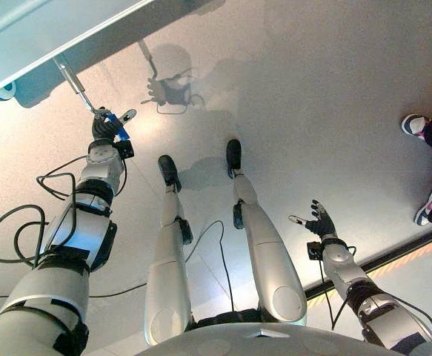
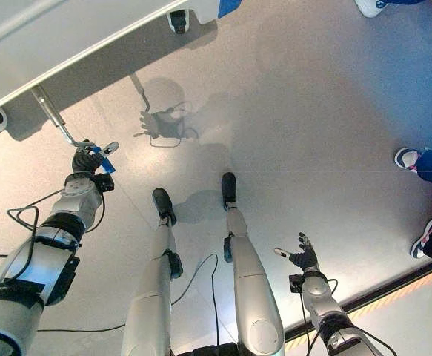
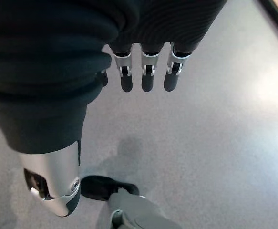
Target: Raise the hospital bed
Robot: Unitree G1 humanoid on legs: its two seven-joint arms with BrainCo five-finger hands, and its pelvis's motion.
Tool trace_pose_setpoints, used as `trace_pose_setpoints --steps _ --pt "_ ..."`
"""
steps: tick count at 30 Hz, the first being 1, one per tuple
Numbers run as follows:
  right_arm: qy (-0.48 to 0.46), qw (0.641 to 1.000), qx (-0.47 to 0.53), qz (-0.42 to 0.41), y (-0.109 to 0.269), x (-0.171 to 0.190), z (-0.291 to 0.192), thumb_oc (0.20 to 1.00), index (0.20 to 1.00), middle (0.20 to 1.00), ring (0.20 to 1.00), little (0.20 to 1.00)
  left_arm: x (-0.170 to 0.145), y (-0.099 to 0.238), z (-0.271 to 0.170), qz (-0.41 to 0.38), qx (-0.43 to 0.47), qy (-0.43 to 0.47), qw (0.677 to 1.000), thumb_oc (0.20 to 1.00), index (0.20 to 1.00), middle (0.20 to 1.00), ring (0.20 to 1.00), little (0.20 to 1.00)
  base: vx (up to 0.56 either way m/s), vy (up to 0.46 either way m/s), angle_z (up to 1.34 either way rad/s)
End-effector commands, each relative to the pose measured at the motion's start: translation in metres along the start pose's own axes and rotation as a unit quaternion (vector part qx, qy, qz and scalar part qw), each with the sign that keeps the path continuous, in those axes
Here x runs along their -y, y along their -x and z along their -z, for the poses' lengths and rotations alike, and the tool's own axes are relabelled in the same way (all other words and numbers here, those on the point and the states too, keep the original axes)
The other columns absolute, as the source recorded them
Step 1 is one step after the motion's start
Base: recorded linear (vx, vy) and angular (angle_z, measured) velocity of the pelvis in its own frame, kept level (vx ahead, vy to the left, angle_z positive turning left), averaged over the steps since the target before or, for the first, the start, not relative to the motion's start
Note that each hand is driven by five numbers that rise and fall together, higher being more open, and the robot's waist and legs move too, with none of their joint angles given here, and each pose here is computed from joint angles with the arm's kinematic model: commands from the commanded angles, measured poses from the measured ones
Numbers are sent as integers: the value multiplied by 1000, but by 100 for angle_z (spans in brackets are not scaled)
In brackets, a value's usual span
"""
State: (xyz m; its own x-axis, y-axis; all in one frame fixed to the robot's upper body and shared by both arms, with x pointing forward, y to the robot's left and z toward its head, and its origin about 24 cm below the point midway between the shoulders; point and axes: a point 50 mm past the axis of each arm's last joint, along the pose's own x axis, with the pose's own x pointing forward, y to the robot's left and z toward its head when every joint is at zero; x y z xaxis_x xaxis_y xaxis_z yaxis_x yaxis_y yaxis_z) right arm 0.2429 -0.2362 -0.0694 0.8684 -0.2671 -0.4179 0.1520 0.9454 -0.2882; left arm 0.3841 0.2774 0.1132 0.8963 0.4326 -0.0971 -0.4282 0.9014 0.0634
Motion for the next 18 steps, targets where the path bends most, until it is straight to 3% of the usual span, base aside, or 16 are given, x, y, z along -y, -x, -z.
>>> trace_pose_setpoints --steps 1,18 --pt "-6 1000 -14 19 13 13 19 1000 1000 1000 1000 1000 10 -3 -18 7 19 19 1000 1000 1000 1000 1000 1000 -10 -39 1" --pt "-10 1000 20 6 12 5 7 1000 1000 1000 1000 1000 18 -5 -36 4 36 59 998 1000 1000 1000 1000 1000 -2 -6 -1"
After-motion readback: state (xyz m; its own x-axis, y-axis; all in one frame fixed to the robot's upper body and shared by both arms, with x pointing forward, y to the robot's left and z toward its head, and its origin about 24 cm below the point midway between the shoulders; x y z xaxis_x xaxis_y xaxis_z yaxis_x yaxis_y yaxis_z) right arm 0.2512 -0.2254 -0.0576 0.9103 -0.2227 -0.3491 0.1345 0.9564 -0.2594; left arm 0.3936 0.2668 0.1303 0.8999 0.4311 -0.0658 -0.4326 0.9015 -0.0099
